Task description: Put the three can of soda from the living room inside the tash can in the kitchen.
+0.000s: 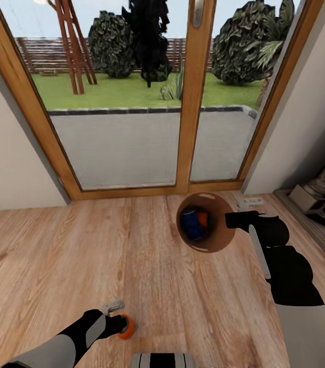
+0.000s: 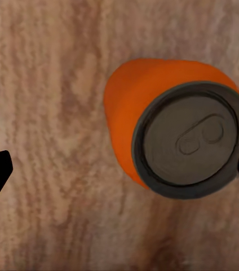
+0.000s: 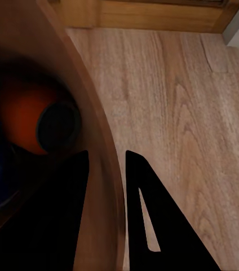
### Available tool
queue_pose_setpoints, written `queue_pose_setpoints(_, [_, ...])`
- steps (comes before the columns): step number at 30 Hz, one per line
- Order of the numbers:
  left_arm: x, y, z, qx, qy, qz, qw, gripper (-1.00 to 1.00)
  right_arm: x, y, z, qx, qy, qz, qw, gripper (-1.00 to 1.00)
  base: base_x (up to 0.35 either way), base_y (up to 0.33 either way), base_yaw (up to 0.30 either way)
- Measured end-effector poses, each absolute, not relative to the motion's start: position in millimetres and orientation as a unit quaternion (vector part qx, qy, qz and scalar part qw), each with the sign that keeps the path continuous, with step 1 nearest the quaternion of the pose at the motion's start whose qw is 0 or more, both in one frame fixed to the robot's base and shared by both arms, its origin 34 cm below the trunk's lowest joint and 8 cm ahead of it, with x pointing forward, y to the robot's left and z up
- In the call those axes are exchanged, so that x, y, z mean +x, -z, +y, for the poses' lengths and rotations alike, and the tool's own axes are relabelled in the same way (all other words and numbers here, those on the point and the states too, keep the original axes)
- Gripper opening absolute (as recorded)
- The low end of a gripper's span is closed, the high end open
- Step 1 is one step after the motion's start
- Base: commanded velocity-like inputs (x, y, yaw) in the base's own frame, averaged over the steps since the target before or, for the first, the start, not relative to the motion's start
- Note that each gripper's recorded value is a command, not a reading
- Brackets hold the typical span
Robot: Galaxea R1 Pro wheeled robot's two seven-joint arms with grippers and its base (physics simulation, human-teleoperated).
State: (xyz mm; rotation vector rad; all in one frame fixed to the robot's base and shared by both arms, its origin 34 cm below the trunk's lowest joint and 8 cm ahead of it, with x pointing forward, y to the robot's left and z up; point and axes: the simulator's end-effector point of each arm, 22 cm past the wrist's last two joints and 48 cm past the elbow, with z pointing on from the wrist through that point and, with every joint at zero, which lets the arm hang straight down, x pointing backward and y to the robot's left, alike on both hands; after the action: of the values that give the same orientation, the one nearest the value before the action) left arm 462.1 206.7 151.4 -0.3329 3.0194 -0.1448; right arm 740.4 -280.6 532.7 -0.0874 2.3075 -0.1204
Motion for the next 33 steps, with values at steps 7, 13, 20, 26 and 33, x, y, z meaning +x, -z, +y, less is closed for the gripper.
queue_pose_setpoints(7, [458.2, -148.4, 205.0, -0.096, 0.046, 0.993, 0.047, 1.00, 740.1, -527.7, -281.5, -0.035, 0.052, 0.915, 0.399, -1.00, 0.000, 0.000, -0.103])
queue_pose_setpoints(13, [458.0, -148.1, 204.6, -0.094, 0.046, 0.993, 0.047, 1.00, 740.0, -526.6, -278.1, -0.035, 0.044, 0.915, 0.399, -1.00, 0.000, 0.000, -0.016])
queue_pose_setpoints(20, [458.7, -148.2, 204.3, -0.094, 0.046, 0.993, 0.048, 1.00, 740.0, -526.6, -279.5, -0.035, 0.047, 0.915, 0.399, -1.00, 0.000, 0.000, -0.001])
queue_pose_setpoints(26, [459.2, -148.4, 204.1, -0.093, 0.046, 0.993, 0.049, 1.00, 740.1, -526.9, -280.6, -0.035, 0.049, 0.915, 0.399, -1.00, 0.000, 0.000, 0.000])
queue_pose_setpoints(33, [457.1, -147.9, 203.4, -0.068, 0.040, 0.996, 0.048, 1.00, 740.1, -527.1, -280.7, -0.035, 0.048, 0.915, 0.399, -1.00, 0.000, 0.000, 0.000])
